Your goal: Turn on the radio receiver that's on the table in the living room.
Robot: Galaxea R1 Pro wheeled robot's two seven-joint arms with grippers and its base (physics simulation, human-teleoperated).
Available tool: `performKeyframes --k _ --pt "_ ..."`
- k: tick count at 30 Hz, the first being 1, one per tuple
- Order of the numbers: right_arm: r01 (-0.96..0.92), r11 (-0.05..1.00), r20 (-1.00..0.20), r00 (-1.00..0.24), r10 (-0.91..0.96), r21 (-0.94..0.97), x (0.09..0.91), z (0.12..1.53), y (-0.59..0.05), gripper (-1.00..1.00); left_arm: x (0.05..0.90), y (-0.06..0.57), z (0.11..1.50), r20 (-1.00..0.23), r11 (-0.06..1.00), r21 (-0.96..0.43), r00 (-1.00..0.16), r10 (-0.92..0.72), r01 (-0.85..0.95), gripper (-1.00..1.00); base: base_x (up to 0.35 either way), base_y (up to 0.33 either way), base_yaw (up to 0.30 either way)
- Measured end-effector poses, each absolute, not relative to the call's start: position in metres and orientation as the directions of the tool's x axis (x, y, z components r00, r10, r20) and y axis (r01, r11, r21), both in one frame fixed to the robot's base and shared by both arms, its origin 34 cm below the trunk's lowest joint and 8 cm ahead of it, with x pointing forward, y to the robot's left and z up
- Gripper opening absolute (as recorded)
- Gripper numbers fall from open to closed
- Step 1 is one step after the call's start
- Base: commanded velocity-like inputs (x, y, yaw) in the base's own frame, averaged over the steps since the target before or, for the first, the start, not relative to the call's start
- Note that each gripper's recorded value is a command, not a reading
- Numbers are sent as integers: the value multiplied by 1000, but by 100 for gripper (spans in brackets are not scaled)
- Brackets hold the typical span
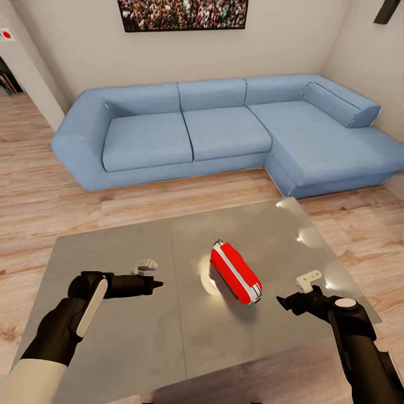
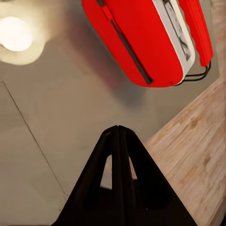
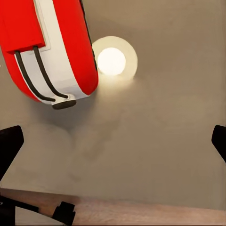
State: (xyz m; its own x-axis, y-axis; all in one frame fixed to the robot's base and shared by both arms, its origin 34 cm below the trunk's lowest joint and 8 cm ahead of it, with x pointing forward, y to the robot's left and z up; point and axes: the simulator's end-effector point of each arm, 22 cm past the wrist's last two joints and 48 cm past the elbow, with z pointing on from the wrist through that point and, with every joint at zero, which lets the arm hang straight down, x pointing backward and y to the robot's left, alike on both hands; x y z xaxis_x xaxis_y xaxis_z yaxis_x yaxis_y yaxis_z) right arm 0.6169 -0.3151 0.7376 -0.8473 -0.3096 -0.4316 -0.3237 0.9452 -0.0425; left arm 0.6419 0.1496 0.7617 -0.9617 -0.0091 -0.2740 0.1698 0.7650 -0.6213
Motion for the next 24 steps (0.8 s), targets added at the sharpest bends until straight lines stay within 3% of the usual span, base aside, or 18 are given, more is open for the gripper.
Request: performKeyframes --k 6,24 --pt "-300 953 -394 -871 -292 -41 592 728 -327 100 633 165 755 -259 785 -599 -966 -4 158 -100 0 0 0" --pt "-222 972 -191 -954 -233 -78 438 642 -385 100 459 223 589 -42 848 -527 -995 -94 -57 -100 0 0 0"
